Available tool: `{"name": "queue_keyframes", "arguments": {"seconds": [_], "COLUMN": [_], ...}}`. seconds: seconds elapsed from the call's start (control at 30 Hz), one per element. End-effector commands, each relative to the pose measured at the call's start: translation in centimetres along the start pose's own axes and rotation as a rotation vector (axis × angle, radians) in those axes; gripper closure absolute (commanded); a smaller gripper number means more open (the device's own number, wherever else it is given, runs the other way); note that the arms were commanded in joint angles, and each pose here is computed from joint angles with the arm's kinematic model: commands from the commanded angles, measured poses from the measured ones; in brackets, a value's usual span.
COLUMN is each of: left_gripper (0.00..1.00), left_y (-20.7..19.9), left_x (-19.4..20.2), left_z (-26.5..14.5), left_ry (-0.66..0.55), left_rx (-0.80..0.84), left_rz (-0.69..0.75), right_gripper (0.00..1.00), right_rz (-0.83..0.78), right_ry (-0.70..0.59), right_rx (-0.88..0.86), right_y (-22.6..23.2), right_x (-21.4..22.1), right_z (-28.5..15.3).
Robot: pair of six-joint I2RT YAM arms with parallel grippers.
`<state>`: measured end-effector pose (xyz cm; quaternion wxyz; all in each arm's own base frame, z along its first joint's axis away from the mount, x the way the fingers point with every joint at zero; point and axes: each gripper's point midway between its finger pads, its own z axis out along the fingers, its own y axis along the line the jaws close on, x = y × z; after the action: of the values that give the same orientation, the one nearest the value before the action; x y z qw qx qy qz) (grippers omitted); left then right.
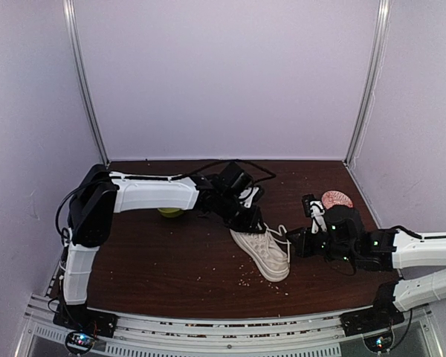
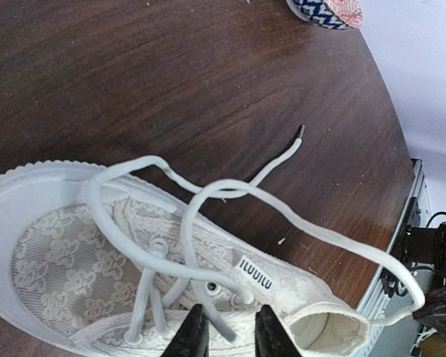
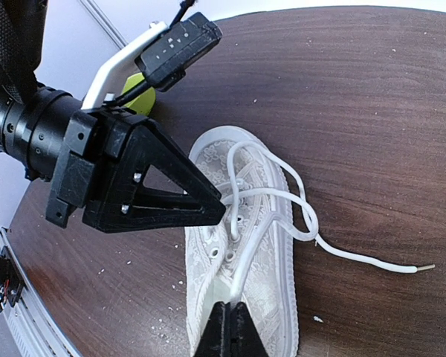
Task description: Tie the shoes
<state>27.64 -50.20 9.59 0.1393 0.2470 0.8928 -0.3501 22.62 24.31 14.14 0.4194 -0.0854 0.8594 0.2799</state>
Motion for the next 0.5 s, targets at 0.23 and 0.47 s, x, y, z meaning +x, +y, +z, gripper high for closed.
{"name": "queue_keyframes", "arguments": {"seconds": [0.23, 0.47], "left_gripper": [0.75, 0.71], "left_y": [1.1, 0.7], "left_x": [0.1, -0.1], "left_z": [0.6, 1.5], "left_ry": [0.018, 0.022], "left_rx": [-0.043, -0.012], "left_rz": [-0.013, -0.007], "right_gripper": [1.00, 1.00], "right_rz": [0.016, 0.016], "right_ry": [-0.023, -0.015], "right_rx": [0.017, 0.015], "right_y": [-0.4, -0.4], "right_x": [-0.3, -0.1], "right_z": [0.0, 0.2]}}
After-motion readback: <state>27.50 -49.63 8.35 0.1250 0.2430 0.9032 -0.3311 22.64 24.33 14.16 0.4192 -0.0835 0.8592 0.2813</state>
